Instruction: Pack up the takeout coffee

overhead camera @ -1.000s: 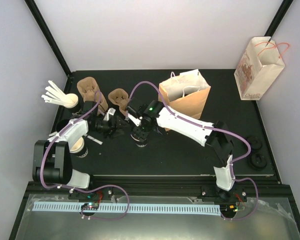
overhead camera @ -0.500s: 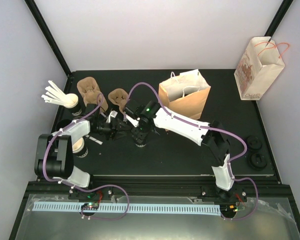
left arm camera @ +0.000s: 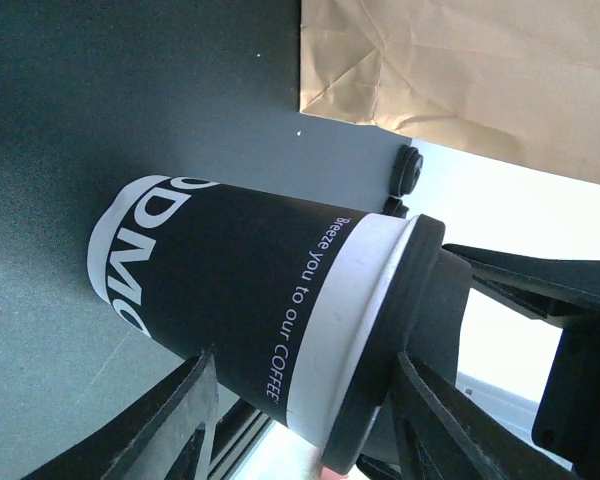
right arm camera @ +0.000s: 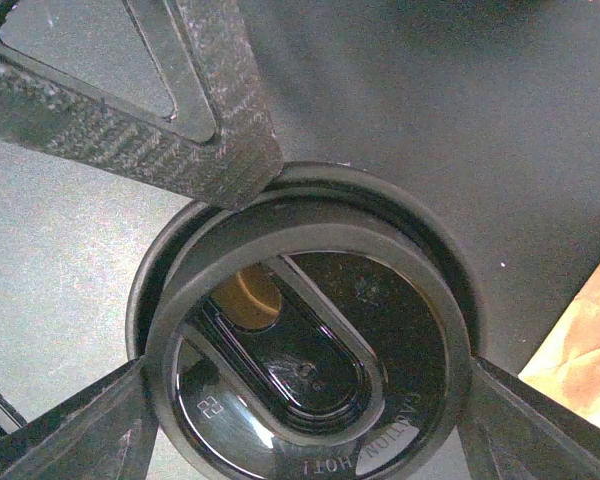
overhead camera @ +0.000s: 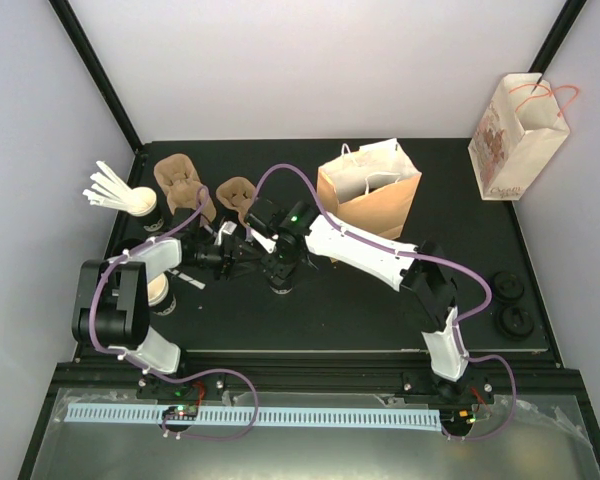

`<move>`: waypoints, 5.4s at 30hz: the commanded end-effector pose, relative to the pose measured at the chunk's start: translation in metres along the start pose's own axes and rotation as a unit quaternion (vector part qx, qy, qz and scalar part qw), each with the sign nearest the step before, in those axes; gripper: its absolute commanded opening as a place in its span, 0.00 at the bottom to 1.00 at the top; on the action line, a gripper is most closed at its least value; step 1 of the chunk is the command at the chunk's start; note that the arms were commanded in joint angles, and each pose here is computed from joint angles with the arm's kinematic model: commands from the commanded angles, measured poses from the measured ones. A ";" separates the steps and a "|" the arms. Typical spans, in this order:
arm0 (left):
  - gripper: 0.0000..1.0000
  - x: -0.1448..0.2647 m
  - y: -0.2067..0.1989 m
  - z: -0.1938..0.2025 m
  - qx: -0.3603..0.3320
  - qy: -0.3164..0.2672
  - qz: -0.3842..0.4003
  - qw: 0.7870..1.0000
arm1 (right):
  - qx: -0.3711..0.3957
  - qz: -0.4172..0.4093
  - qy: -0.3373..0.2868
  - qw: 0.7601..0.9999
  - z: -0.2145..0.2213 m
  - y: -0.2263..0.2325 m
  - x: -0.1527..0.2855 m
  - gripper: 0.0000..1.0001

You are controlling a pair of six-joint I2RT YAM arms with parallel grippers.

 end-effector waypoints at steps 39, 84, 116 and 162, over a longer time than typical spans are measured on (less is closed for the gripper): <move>0.45 -0.012 0.054 0.016 0.037 0.068 -0.105 0.991 | -0.014 -0.055 0.108 0.993 0.037 0.017 -0.040 0.76; 0.69 -0.013 -0.042 -0.019 -0.102 0.026 0.033 0.994 | -0.089 0.035 -0.006 0.995 0.000 -0.026 0.032 0.79; 0.77 -0.022 -0.063 -0.007 -0.153 0.048 0.036 0.986 | -0.126 0.031 -0.036 0.991 0.019 -0.042 0.030 1.00; 0.35 -0.064 -0.094 0.006 -0.249 0.091 -0.207 0.942 | -0.463 -0.349 -0.193 0.791 0.089 -0.091 0.025 0.37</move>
Point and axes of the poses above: each gripper's point midway between its finger pads, its own x axis back along the fingers, its own y axis along the line the jaws close on, z = x × y, the point moved 4 cm from there along x, back along the fingers, and after that the axes turned 10 degrees about -x, right-handed, at the moved point
